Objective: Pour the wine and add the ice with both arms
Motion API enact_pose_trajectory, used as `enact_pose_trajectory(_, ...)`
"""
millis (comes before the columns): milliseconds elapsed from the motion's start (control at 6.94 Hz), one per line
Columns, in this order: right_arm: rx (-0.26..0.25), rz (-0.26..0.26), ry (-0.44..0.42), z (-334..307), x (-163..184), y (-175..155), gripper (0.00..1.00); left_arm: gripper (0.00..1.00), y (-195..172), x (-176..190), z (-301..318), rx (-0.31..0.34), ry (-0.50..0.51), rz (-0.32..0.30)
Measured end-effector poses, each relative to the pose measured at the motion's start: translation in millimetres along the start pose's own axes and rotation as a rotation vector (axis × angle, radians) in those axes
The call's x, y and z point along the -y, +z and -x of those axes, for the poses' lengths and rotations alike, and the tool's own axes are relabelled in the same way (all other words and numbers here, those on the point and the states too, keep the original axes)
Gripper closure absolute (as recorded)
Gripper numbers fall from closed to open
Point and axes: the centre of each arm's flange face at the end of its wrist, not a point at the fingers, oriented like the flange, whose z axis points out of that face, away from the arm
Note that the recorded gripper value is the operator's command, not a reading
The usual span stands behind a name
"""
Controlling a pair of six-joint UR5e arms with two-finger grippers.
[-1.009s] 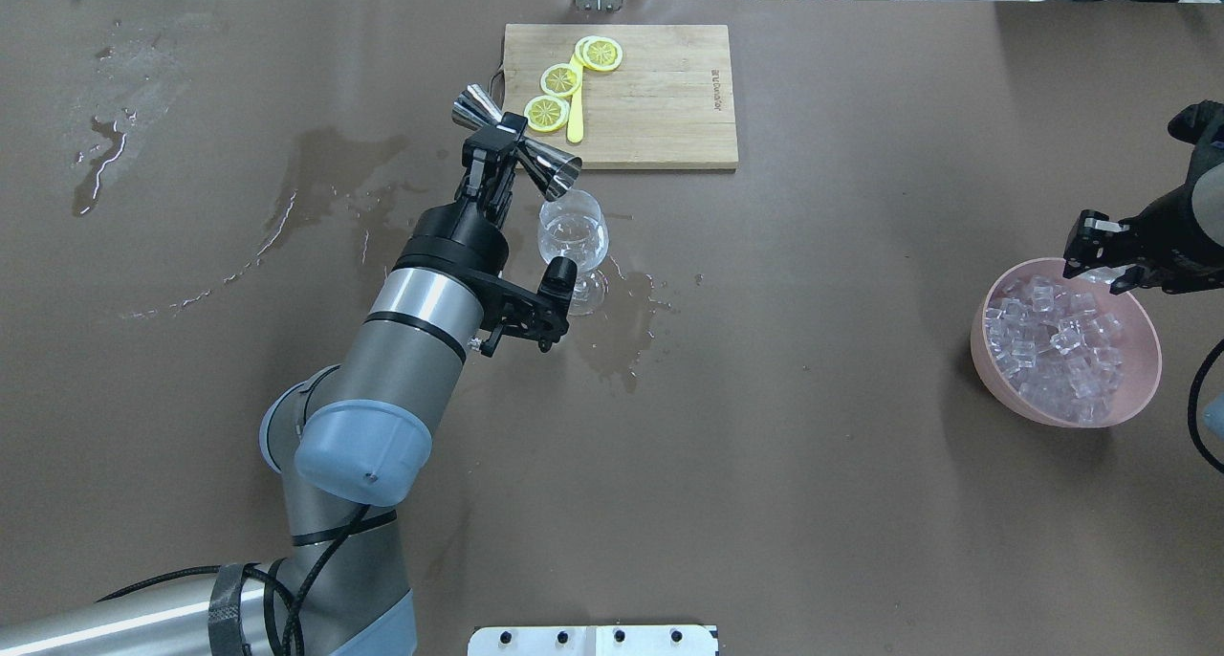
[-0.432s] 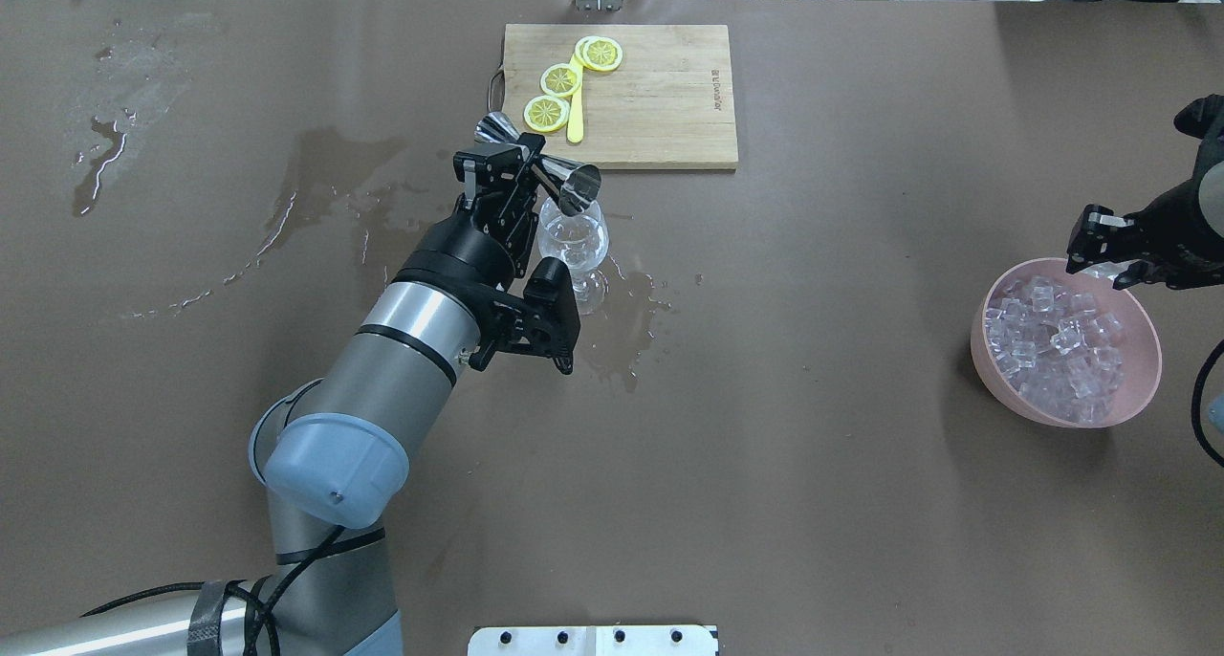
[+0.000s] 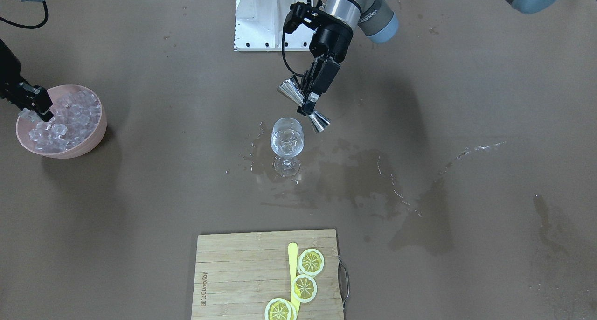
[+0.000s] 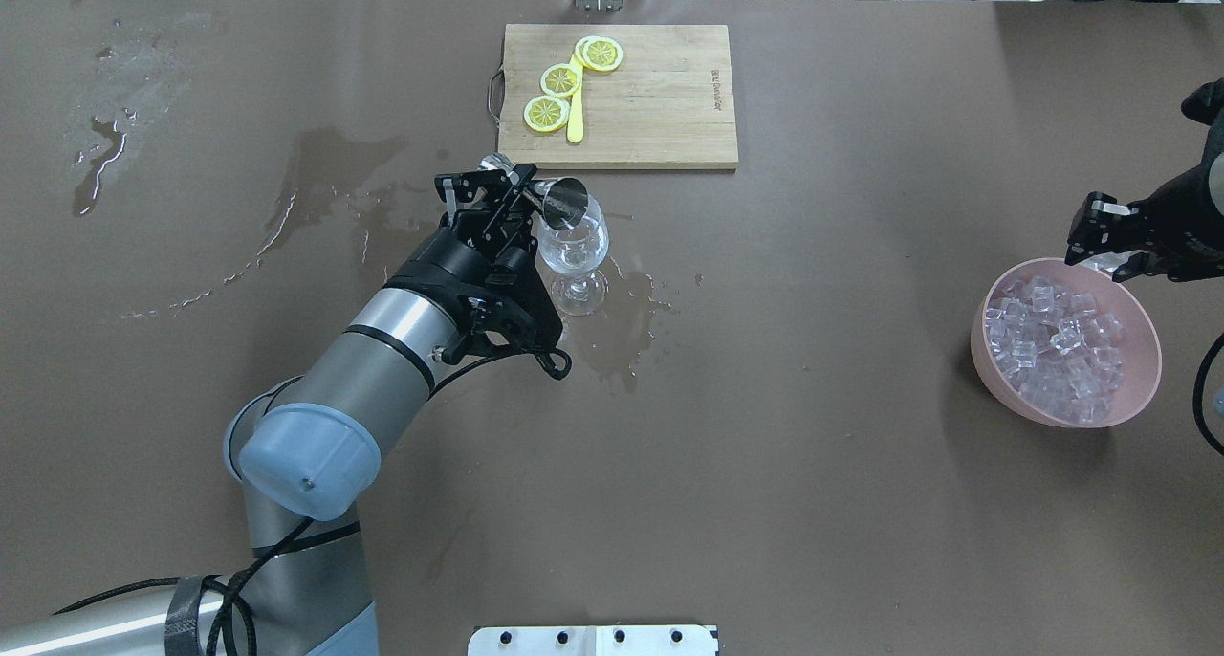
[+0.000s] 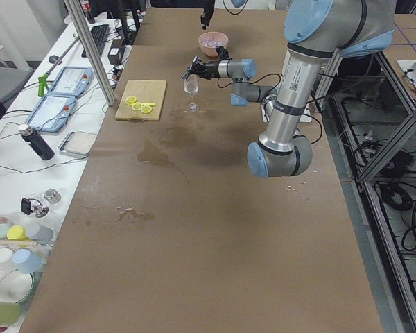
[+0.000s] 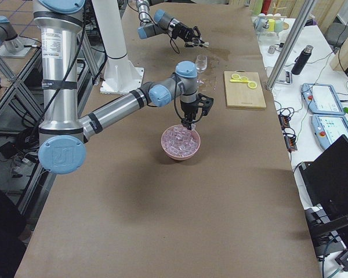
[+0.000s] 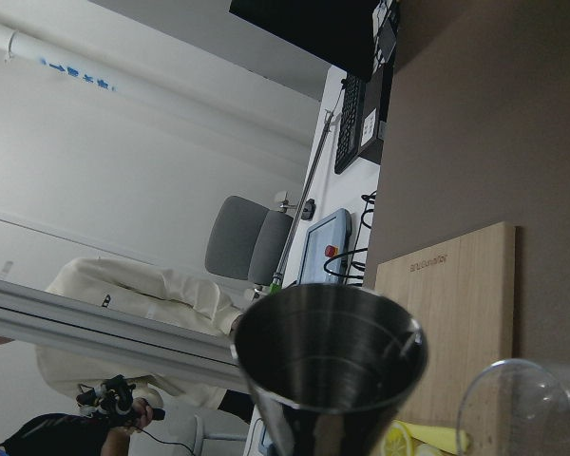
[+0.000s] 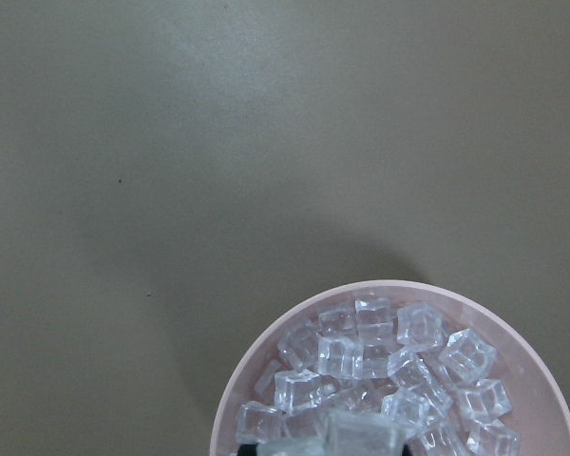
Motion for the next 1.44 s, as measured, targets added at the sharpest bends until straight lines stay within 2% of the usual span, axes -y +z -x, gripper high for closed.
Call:
enact_pose_trajectory(577, 0.032, 0.009, -0.006, 12, -17, -33, 0.83, 1.0, 3, -52, 18, -0.09, -0.182, 0.019)
enact_pose_trajectory(865, 0.054, 0.016, -0.031, 25, -28, -44, 0.83, 1.0, -4, -84, 19, -0.142, -0.356, 0.034)
enact_pose_trajectory(1153, 0.06, 0.024, -0.066, 57, -36, -49, 0.83, 1.0, -3, -132, 44, -0.227, -0.571, 0.088)
enact_pose_trajectory(1441, 0.06, 0.039, -0.097, 99, -46, -58, 0.83, 1.0, -3, -175, 77, -0.245, -0.703, 0.139)
